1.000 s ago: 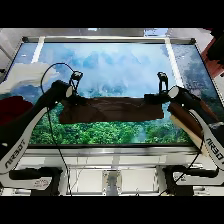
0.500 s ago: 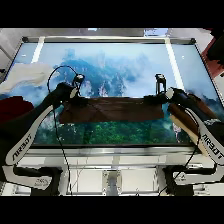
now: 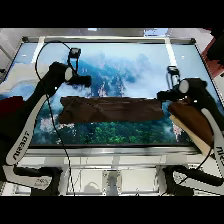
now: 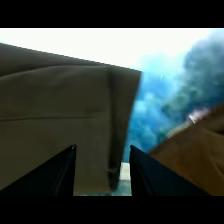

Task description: Fold the shirts.

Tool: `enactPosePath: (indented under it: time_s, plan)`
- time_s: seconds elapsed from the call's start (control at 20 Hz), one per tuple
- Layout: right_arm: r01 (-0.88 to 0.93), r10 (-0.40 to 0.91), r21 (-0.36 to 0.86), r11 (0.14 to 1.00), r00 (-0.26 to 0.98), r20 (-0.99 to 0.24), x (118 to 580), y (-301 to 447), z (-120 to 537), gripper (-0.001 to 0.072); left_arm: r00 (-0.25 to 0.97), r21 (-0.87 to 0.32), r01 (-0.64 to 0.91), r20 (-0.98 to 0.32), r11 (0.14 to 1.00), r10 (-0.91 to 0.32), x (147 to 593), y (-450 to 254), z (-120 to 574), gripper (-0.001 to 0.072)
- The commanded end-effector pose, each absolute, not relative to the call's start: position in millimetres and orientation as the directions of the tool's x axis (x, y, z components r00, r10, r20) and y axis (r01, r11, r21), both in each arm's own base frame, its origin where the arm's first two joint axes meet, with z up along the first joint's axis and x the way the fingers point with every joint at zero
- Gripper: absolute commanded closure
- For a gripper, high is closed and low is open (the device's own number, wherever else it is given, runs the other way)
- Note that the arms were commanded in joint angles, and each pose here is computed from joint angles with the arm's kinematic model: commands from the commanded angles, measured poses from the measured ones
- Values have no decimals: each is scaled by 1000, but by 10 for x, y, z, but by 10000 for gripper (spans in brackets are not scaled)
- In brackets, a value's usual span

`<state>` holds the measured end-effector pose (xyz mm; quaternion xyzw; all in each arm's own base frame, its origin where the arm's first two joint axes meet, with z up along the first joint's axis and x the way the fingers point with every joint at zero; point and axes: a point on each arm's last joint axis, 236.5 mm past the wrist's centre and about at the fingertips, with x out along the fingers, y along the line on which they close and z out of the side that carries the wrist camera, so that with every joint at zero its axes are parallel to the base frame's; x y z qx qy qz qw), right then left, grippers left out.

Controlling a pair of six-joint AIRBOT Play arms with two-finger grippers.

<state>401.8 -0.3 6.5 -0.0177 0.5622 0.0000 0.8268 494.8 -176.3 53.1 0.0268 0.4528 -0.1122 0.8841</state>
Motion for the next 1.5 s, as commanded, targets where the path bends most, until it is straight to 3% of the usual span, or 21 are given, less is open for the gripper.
enactPosePath:
  time_s: [0.0, 0.1, 0.2, 0.35, 0.45, 0.5, 0.65, 0.75, 0.95, 1.45]
  plan:
    - [132, 121, 174, 976, 338, -934, 3788, -106, 213, 309, 605, -253, 359, -670, 899, -430, 5036, -2423, 952, 3]
    - [157, 292, 358, 921, 330, -898, 3648, 4, 200, 309, 530, -220, 447, -716, 867, -455, 4845, -2596, 796, 3]
    - [179, 379, 442, 879, 298, -876, 3448, 52, 50, 308, 453, -193, 504, -771, 842, -448, 4675, -2700, 575, 3]
    - [224, 397, 442, 869, 219, -891, 3106, 47, -382, 306, 394, -200, 519, -807, 831, -440, 4578, -2772, 354, 3]
    - [246, 358, 420, 873, 260, -897, 3126, -30, -586, 295, 360, -191, 536, -829, 822, -428, 4542, -2765, 216, 3]
    - [265, 344, 426, 865, 306, -888, 3207, -51, -635, 249, 339, -185, 551, -842, 813, -421, 4509, -2757, 147, 3]
    - [256, 385, 509, 822, 409, -827, 3427, 54, -629, 234, 266, -198, 566, -875, 800, -405, 4400, -2751, -74, 3]
    - [272, 402, 526, 806, 400, -824, 3439, 83, -689, 147, 212, -229, 614, -874, 756, -437, 4298, -2841, -135, 3]
    - [296, 456, 541, 787, 312, -834, 3297, 188, -876, 147, 190, -270, 638, -853, 722, -487, 4236, -3017, -120, 3]
    - [356, 356, 530, 769, 451, -818, 3648, -57, -893, 148, 228, -251, 671, -825, 697, -516, 4199, -3399, -140, 3]
